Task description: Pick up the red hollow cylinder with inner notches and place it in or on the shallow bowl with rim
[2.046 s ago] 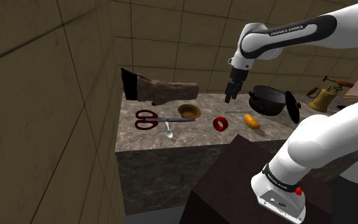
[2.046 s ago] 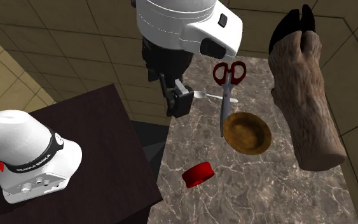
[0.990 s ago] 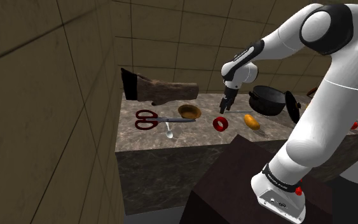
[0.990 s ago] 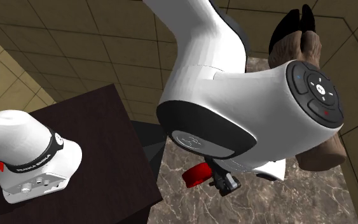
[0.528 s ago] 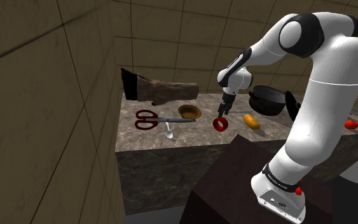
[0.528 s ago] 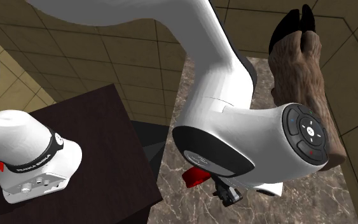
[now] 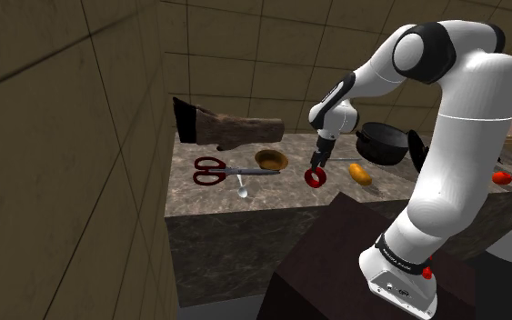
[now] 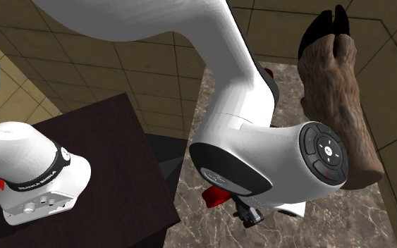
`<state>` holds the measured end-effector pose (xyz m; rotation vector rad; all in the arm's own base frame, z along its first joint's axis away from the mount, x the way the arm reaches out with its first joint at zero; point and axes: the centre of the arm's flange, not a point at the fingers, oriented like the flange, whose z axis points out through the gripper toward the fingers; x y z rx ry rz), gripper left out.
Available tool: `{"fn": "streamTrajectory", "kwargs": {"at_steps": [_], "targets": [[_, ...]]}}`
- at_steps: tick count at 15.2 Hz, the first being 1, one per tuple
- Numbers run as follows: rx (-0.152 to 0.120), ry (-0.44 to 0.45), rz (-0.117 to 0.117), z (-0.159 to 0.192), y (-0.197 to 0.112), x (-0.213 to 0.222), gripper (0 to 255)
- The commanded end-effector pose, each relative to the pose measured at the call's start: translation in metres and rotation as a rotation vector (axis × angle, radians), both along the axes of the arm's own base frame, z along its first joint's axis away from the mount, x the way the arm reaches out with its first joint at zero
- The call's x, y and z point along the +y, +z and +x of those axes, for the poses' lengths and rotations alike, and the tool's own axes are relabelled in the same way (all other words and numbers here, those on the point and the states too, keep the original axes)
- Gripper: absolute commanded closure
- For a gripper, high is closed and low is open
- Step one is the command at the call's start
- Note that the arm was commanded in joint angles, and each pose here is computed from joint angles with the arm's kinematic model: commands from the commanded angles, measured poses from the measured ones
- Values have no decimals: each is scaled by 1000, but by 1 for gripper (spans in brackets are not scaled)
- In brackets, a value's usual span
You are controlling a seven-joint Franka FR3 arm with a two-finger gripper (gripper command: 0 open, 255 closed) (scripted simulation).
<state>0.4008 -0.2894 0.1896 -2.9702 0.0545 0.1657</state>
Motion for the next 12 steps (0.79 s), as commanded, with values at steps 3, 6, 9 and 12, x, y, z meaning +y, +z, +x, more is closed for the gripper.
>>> {"fn": "streamTrajectory", "kwargs": {"at_steps": [3, 6, 9, 12], "targets": [[0, 0, 0, 0, 0, 0, 0], [0, 0, 0, 0, 0, 0, 255], [0, 0, 0, 0, 0, 0, 255], [0, 0, 0, 0, 0, 0, 255]]}}
